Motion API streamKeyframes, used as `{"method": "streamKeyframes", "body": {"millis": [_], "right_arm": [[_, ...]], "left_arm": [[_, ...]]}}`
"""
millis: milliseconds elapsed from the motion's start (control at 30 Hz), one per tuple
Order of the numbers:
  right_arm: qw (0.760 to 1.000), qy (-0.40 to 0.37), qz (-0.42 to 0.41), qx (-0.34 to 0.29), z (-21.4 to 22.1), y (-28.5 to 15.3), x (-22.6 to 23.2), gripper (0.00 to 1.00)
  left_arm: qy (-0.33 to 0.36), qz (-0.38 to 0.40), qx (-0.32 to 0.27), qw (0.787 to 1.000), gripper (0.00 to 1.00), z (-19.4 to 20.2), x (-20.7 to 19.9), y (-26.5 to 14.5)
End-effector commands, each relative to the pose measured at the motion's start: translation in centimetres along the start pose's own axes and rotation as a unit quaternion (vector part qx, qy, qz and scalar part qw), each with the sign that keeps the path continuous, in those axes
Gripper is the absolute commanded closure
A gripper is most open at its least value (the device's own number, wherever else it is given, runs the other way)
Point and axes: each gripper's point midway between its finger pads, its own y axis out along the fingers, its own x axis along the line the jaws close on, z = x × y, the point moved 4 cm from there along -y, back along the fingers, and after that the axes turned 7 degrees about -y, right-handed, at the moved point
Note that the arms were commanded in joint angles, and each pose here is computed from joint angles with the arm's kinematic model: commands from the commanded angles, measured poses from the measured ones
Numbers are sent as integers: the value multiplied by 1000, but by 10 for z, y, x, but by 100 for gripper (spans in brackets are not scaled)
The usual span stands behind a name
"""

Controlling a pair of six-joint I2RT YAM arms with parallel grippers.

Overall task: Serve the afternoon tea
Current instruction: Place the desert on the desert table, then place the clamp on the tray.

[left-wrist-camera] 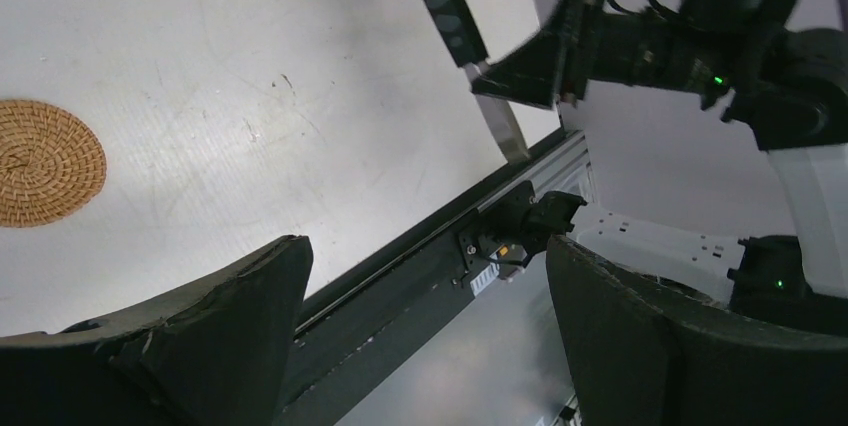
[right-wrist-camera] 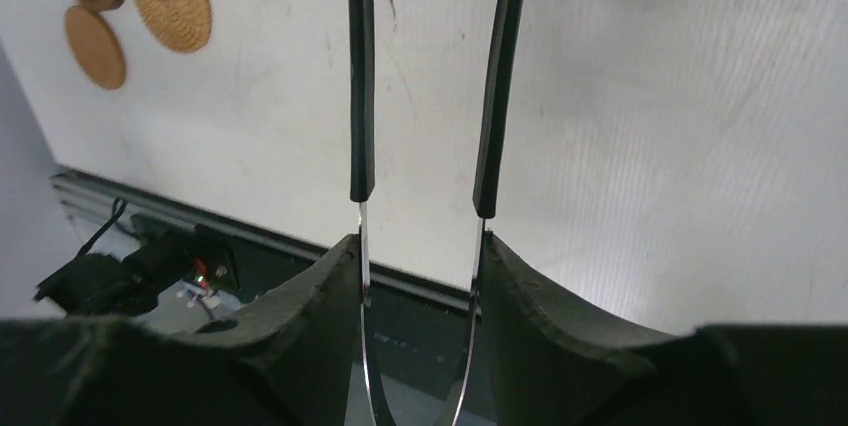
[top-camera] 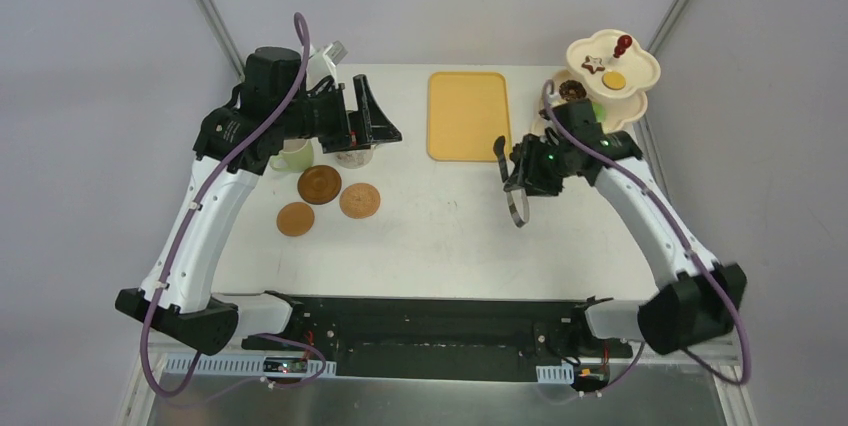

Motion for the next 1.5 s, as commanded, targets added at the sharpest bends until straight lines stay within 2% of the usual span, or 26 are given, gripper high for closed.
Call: {"method": "streamKeyframes", "body": {"millis": [0,100,333,467,733,833,900,1000,1133,1267,1367,1433,1467], "right_arm": [[995,-60,44,-68,-71,53,16,54],[988,-104,82,-74,-113,93,17,53],[976,-158,145,-23,-175,182,-3,51],[974,-174,145,21,-177,218,-19,50],[977,-166,130,32,-171,235,-25,38],[978,-156,134,31,-174,227,-21,32],[979,-147,134,29,-177,215,-13,2],[981,-132,143,21,-177,190,0,0],[988,-81,134,-12,-167,130,36,0],[996,-32,75,-20,-118,67,74,0],[998,6,41,-39,-79,31,65,0],[998,13,8,-69,-61,0,61,0],[998,14,1,-69,-53,-2,57,0]], "left_arm": [[13,15,-20,1000,9,4,-12,-19],[22,-5,-26,999,9,7,-7,-27],[31,-71,-26,997,9,19,16,-39],[30,-93,-30,995,9,20,22,-42],[9,-120,-21,992,9,28,36,-39],[-5,-128,-18,992,9,30,39,-37],[-16,-136,-15,990,9,33,44,-35],[-33,-152,0,988,8,41,55,-28],[-50,-190,16,980,8,57,83,-17],[-52,-217,57,973,13,79,122,13],[-41,-251,98,962,17,91,147,38],[-20,-289,96,952,18,87,161,46],[-6,-304,89,949,18,83,167,49]]}}
